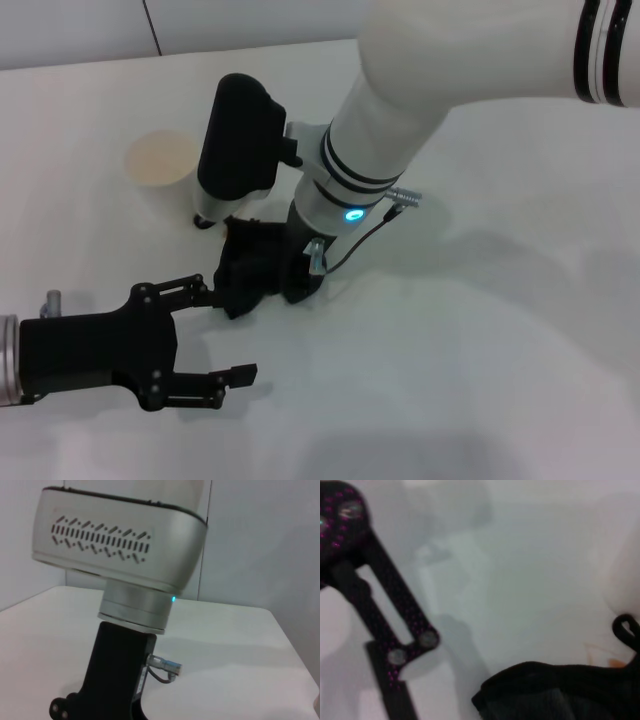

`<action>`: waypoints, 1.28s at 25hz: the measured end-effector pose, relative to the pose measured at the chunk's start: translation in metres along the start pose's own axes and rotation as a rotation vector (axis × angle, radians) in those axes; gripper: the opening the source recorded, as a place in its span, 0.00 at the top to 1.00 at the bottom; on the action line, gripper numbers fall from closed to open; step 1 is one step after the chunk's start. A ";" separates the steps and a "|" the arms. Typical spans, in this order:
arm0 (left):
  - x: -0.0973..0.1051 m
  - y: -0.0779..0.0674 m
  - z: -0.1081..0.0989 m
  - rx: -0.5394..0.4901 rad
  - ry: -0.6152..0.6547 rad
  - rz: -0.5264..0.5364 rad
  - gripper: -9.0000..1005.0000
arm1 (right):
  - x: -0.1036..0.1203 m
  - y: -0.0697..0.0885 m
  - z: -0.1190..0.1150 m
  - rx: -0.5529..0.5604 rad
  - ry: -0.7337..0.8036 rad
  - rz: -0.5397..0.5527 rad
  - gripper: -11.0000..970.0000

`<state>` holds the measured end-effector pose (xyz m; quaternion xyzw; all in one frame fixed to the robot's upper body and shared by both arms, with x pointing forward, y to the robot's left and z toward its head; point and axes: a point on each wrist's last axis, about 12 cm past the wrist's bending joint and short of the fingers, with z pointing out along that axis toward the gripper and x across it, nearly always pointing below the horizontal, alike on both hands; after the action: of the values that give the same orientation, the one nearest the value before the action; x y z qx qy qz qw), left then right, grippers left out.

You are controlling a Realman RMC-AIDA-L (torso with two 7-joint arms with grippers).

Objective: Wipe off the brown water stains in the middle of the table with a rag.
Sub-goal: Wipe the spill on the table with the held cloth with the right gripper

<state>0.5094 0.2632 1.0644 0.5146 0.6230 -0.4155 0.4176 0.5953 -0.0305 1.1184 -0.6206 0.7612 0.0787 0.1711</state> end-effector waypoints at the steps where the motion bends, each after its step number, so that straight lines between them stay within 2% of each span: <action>1: 0.000 0.000 0.000 -0.001 0.000 -0.001 0.14 | -0.001 0.001 0.000 -0.002 -0.001 -0.003 0.89; 8: 0.001 -0.001 0.000 -0.002 0.000 -0.002 0.14 | -0.003 -0.001 0.000 0.013 -0.019 0.001 0.89; 14: 0.001 -0.001 -0.001 -0.004 0.001 -0.003 0.14 | -0.005 -0.016 -0.008 0.072 -0.054 0.022 0.89; 25: 0.001 -0.001 0.000 -0.003 0.000 -0.002 0.14 | -0.004 -0.025 -0.009 0.118 -0.075 0.022 0.89; 32: 0.001 0.000 0.000 -0.002 0.001 -0.001 0.14 | -0.007 -0.018 -0.008 0.106 -0.088 -0.002 0.89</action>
<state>0.5091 0.2636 1.0640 0.5140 0.6238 -0.4149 0.4177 0.6125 -0.0302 1.1299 -0.6074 0.7554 0.0652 0.2370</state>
